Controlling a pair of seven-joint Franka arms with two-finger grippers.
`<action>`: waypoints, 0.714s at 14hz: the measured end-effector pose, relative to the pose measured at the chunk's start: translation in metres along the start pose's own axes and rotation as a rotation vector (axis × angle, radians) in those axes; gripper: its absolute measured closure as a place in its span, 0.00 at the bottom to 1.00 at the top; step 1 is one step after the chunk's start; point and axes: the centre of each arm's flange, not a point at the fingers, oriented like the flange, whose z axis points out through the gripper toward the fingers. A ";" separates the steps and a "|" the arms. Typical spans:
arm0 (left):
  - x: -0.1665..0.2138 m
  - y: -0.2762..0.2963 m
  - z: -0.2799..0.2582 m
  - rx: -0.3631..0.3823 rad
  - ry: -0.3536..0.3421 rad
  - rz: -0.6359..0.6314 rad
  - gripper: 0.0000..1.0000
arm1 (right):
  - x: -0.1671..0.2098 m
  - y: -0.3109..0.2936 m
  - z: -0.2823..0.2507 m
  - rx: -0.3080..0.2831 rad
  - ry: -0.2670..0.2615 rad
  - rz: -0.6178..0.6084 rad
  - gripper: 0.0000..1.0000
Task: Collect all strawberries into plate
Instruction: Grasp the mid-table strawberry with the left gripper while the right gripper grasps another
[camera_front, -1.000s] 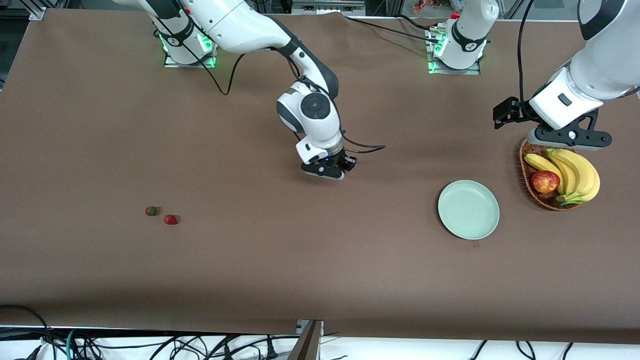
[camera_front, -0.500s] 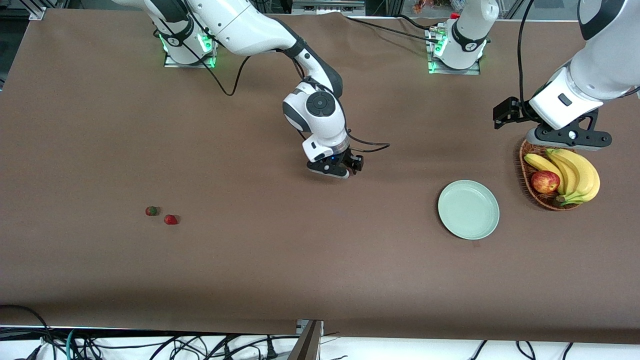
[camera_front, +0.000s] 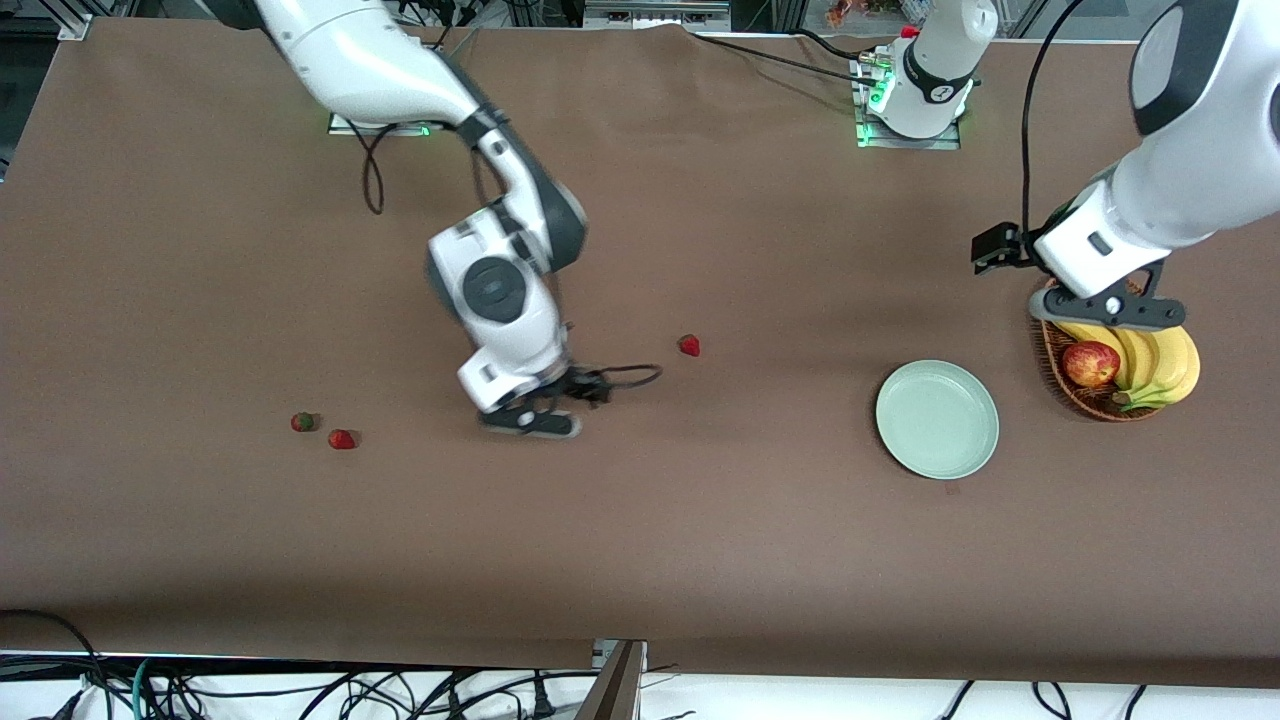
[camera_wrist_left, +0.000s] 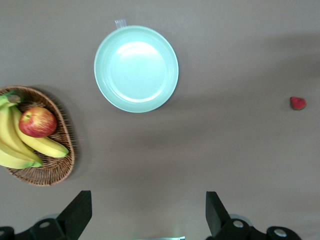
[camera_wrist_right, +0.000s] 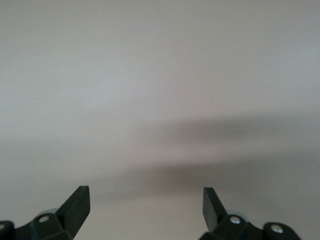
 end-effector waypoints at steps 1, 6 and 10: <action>0.007 0.001 0.016 -0.002 -0.041 0.004 0.00 | 0.019 0.039 -0.001 -0.019 -0.025 -0.047 0.00; 0.051 0.025 0.099 -0.134 -0.152 -0.006 0.00 | 0.074 0.224 0.012 -0.054 -0.139 -0.103 0.00; 0.099 0.104 0.188 -0.176 -0.093 -0.201 0.00 | 0.082 0.304 0.034 -0.044 -0.184 -0.147 0.00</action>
